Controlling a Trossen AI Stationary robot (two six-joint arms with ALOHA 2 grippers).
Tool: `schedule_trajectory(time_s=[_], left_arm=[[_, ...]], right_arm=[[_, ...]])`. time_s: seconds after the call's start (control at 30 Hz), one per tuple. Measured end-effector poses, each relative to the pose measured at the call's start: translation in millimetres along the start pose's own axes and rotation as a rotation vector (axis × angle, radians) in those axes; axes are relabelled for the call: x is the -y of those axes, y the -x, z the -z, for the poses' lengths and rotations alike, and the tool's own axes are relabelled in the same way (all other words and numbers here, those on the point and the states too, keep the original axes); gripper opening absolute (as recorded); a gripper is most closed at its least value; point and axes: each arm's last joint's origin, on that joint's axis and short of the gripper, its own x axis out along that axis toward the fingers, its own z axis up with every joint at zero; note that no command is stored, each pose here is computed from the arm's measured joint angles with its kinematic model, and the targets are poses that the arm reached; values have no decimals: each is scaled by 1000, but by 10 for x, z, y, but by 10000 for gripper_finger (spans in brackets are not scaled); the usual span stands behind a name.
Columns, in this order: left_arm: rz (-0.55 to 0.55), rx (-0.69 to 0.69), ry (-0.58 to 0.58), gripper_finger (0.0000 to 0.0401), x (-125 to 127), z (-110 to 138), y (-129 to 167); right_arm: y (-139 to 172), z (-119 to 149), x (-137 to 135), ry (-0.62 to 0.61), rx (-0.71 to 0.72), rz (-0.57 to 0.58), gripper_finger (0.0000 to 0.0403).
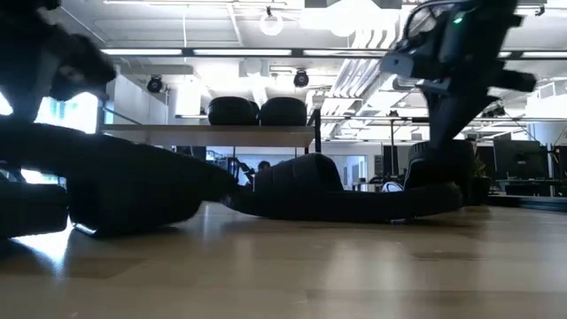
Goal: Pick and place slides into the shelf
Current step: Adjust the black slippers on the table
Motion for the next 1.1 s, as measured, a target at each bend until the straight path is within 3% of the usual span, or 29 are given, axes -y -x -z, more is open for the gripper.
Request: schedule_trajectory(time_s=[0.17, 0.33, 0.6, 0.93, 1.1], left_arm=[[15, -64, 35, 126, -42, 122, -46], [11, -87, 36, 126, -9, 196, -47], [9, -137, 30, 126, 58, 310, -26], [45, -194, 39, 126, 122, 389, -5], [50, -206, 18, 127, 141, 367, 18]], right_arm=[[-163, -236, -14, 9, -106, -33, 0], [-391, -324, -13, -23, -153, -164, 0], [-574, -299, 60, -76, -138, -196, 0], [-522, -171, 30, -59, -221, -225, 0], [-461, -76, -40, -49, -255, -293, 0]])
